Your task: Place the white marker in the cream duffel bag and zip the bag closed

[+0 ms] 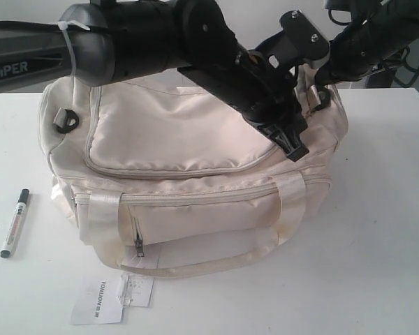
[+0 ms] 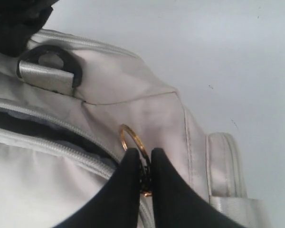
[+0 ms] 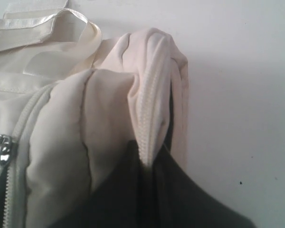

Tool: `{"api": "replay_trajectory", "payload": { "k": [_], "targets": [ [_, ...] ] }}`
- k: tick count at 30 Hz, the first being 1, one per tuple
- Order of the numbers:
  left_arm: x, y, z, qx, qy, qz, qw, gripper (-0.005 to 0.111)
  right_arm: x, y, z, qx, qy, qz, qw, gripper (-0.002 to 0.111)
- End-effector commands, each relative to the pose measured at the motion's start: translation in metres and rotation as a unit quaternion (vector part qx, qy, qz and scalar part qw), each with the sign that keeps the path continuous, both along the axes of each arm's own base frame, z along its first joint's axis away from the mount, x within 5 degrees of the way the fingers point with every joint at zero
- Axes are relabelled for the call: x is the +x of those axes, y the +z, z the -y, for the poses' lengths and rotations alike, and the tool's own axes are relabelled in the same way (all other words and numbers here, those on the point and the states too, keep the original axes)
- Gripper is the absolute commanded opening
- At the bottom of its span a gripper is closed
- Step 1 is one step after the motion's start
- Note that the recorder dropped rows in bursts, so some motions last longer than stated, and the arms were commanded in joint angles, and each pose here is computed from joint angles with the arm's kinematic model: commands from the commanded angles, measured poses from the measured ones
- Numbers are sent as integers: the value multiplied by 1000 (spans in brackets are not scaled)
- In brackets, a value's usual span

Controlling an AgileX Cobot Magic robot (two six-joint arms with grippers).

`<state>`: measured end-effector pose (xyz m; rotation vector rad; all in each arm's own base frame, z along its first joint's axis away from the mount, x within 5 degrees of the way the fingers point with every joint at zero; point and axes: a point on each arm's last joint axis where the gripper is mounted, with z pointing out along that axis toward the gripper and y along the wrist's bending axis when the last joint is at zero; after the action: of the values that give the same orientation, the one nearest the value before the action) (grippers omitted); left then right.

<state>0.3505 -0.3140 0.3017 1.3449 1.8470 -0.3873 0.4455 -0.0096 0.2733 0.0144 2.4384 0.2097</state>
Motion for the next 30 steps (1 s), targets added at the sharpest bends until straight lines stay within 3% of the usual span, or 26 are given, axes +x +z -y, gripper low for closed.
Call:
{"api": "replay_trajectory", "payload": {
  "k": [1, 30],
  "targets": [
    [-7, 5, -1, 7, -4, -18, 1000, 0, 2, 6, 6, -9, -10, 22, 1000, 0],
    [-17, -1, -6, 45, -23, -74, 996, 0, 2, 6, 6, -9, -10, 22, 1000, 0]
  ]
}}
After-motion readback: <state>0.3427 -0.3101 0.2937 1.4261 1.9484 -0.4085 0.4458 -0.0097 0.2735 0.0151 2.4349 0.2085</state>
